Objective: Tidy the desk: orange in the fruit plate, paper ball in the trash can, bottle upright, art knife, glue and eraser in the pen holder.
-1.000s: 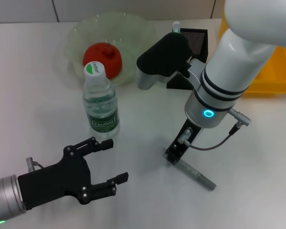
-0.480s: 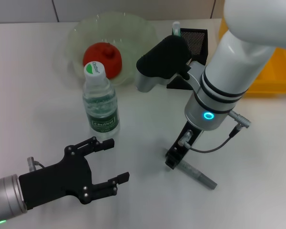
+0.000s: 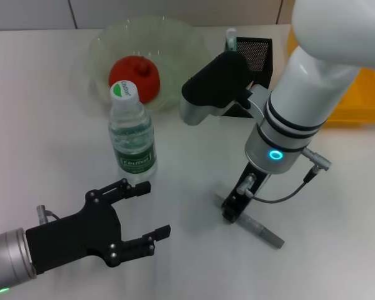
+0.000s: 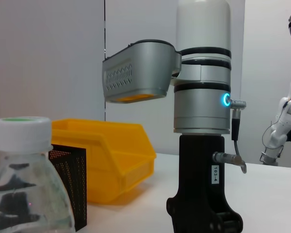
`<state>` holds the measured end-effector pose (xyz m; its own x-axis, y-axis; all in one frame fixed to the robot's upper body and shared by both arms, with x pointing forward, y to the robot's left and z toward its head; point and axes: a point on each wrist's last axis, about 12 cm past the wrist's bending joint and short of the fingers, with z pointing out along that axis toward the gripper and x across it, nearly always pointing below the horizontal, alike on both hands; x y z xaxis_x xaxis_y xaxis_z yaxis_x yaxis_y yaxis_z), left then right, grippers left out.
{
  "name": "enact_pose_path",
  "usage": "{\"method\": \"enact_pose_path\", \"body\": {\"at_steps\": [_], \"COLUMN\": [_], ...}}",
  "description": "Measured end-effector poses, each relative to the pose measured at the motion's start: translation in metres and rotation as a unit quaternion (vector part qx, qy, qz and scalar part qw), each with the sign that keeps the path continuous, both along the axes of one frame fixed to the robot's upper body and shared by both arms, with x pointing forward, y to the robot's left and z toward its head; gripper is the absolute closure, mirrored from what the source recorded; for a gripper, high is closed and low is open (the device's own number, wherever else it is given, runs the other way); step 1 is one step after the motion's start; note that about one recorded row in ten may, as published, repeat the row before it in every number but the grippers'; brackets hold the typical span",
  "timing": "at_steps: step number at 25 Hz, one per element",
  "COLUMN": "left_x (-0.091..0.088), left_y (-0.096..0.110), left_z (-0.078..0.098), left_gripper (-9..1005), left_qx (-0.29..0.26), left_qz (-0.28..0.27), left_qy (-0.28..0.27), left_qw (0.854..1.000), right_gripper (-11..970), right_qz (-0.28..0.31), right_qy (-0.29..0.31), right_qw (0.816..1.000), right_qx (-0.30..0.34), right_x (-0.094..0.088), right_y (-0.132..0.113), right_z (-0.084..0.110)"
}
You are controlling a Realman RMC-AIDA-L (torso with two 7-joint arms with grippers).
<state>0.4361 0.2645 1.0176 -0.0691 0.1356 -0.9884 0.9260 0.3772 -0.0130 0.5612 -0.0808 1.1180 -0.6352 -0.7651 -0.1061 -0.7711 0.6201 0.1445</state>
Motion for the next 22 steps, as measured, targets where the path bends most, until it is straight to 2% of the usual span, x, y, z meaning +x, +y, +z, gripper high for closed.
{"method": "enact_pose_path", "body": {"at_steps": [2, 8, 11, 14, 16, 17, 18, 22], "left_x": [0.000, 0.000, 0.000, 0.001, 0.001, 0.001, 0.000, 0.000], "left_y": [0.000, 0.000, 0.000, 0.000, 0.000, 0.000, -0.001, -0.001], "left_z": [0.000, 0.000, 0.000, 0.000, 0.001, 0.001, 0.001, 0.001], "left_gripper": [201, 201, 201, 201, 201, 201, 201, 201], "left_qx": [0.000, 0.000, 0.000, -0.001, -0.001, -0.001, -0.002, -0.006], "left_qz": [0.000, 0.000, 0.000, -0.001, -0.001, -0.001, -0.001, -0.005], "left_qy": [0.000, 0.000, 0.000, 0.000, 0.001, 0.001, 0.001, 0.001], "left_qw": [1.000, 1.000, 1.000, 1.000, 1.000, 1.000, 1.000, 1.000], "right_gripper": [671, 808, 812, 814, 815, 816, 816, 818], "right_qz": [0.009, 0.013, 0.017, 0.011, -0.012, -0.039, -0.039, -0.097], "right_qy": [-0.001, 0.000, -0.002, -0.015, -0.048, -0.088, -0.088, -0.197], "right_qw": [1.000, 1.000, 1.000, 1.000, 0.998, 0.993, 0.993, 0.964], "right_qx": [-0.008, -0.014, -0.007, 0.019, 0.042, 0.061, 0.061, 0.149], "right_x": [-0.002, -0.003, -0.005, -0.004, 0.003, 0.010, 0.010, 0.018], "right_y": [0.001, 0.001, 0.002, 0.000, -0.011, -0.027, -0.027, -0.071], "right_z": [-0.001, -0.003, 0.000, 0.011, 0.028, 0.046, 0.046, 0.092]}}
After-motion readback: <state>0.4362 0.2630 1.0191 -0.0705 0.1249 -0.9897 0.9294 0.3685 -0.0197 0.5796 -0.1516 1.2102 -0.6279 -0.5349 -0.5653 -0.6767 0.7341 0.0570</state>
